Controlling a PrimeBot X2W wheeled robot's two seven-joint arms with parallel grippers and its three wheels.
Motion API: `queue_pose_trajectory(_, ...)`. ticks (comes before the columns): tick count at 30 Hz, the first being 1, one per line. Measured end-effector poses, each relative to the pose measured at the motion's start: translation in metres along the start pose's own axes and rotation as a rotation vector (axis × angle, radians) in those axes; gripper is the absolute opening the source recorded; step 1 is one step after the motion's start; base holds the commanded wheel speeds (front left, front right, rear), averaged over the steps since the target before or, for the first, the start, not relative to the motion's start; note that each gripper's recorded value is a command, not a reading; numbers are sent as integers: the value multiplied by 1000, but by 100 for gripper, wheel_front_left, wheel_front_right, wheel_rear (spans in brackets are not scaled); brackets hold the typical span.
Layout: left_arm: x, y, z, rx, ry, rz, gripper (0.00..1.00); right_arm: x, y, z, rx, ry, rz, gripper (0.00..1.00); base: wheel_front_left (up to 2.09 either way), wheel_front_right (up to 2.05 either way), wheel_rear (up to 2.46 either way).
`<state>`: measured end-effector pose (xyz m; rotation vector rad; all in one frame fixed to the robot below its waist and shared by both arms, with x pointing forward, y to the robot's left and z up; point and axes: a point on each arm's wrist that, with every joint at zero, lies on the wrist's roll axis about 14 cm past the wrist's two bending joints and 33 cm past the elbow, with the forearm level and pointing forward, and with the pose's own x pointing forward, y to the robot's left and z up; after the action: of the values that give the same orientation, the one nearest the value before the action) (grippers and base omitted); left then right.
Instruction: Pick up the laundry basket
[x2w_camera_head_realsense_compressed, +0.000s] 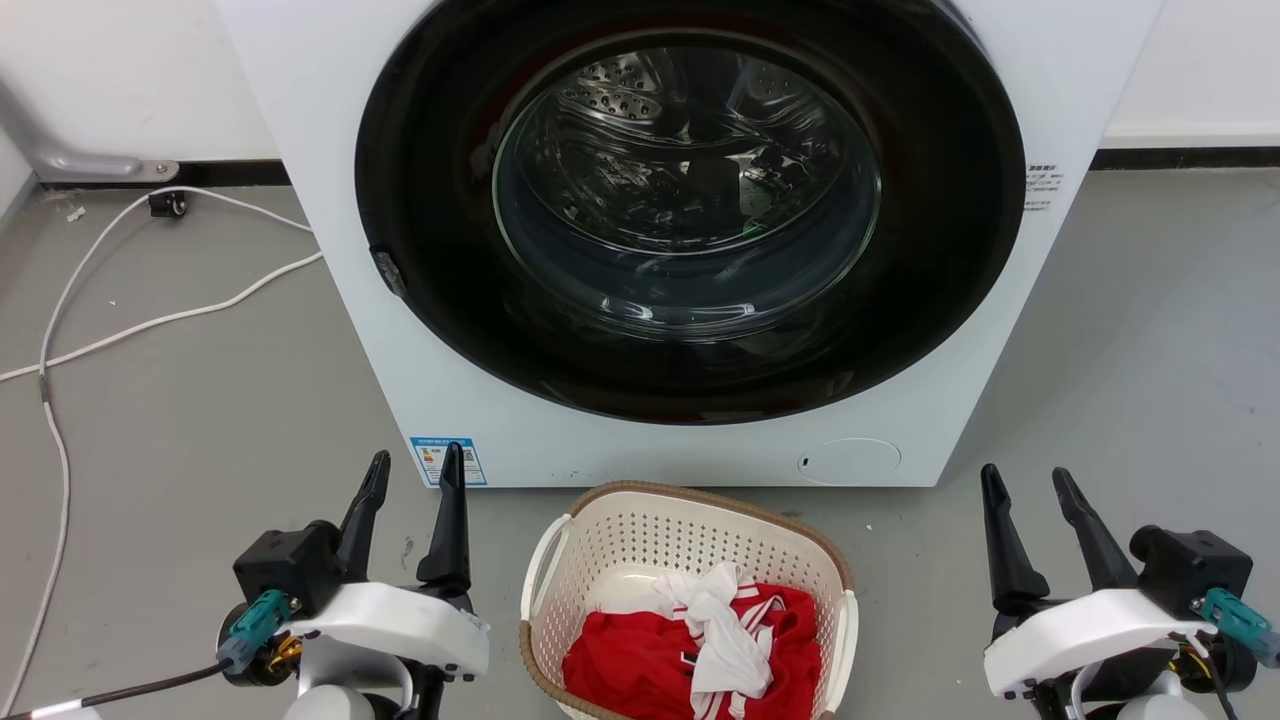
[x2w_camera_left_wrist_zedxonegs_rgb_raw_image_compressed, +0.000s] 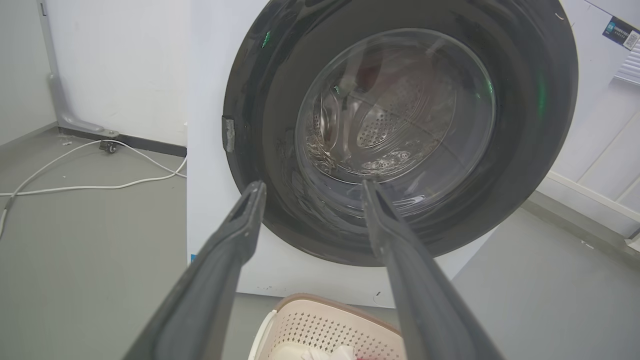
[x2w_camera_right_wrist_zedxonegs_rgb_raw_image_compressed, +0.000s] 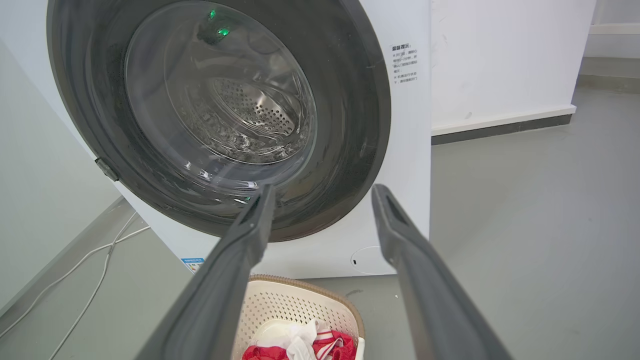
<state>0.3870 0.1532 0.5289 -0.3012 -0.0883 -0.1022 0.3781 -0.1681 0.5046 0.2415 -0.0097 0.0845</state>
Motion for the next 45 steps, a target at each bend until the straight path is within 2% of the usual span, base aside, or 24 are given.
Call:
queue_pose_trajectory(29,-2,-7,-5,234,-11,-44,100,-3,11,1,-250,-4,55,100,0,0,0)
queue_pose_trajectory(45,-2,-9,-5,316,-25,-62,100,-3,14,-1,-322,-8,72,100,0,0,0)
